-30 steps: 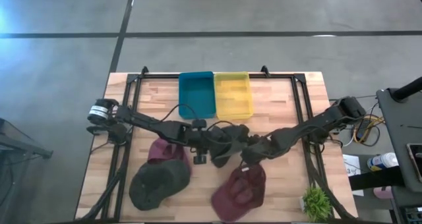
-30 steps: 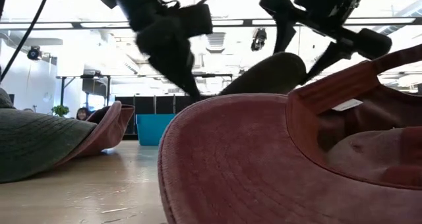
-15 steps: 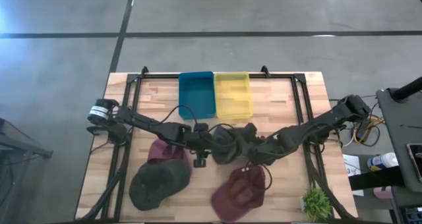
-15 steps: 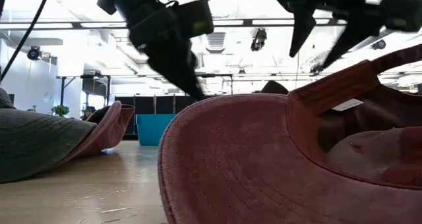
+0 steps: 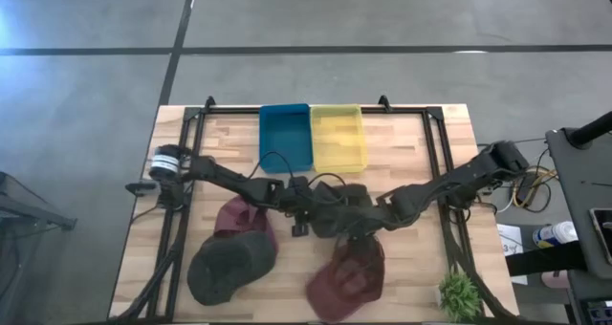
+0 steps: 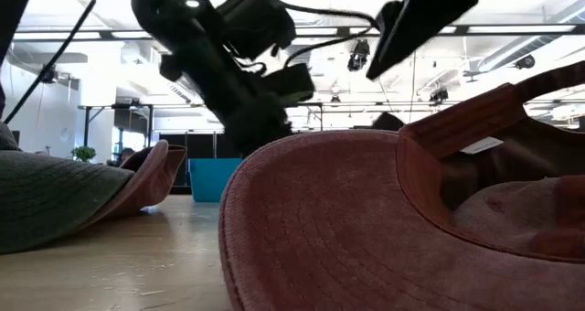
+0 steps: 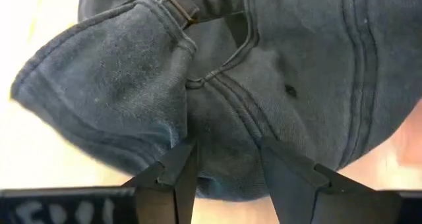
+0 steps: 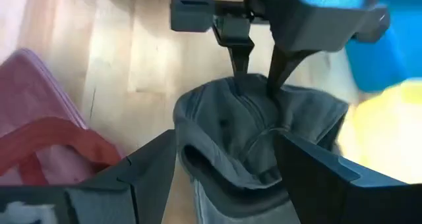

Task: Pick & Place hat
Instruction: Put the black cap into the yellow bin

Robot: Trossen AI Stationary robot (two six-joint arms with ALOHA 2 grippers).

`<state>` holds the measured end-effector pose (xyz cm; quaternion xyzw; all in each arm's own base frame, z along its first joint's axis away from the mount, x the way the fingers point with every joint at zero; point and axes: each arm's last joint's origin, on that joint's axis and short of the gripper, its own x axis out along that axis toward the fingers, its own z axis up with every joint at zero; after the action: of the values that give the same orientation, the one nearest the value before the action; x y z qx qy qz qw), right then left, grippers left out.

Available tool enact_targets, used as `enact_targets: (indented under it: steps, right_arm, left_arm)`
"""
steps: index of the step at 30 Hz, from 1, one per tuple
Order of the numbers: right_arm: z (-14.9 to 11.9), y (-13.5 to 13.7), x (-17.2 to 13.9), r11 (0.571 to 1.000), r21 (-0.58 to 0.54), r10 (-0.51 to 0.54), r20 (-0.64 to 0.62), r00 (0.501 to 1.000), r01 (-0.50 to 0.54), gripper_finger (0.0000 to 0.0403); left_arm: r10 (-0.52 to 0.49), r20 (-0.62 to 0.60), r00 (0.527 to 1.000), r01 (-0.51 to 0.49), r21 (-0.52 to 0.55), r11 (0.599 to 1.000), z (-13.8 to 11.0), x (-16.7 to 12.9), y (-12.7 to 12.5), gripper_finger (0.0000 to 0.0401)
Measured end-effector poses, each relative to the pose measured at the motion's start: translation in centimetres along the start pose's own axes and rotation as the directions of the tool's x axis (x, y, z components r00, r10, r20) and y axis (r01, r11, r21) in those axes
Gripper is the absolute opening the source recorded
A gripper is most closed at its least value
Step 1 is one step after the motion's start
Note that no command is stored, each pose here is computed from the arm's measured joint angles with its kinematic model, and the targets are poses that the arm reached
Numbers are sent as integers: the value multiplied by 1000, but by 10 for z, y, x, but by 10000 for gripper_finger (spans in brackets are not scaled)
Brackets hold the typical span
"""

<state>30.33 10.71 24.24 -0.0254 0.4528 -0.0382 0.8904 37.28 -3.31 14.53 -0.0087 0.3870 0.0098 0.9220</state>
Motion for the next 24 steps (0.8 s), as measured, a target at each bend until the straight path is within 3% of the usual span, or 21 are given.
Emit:
enact_targets:
  steps: [6,13,17,24]
  right_arm:
    - [-8,-10,14,976,213,-27,-119,992,53,246]
    - [0,-45,20,858,500,-60,-124,990,115,230]
    - [2,-62,35,813,571,-38,-148,988,117,203]
    - [2,-77,59,791,604,9,-170,985,97,110]
  left_arm:
    - [-18,47,999,20,-24,1000,14,0,-5,158]
    - [29,116,993,-27,-20,999,20,6,-1,158]
    - [79,32,996,-77,-46,996,6,16,3,158]
    - [137,42,990,-134,-68,989,14,-35,-14,158]
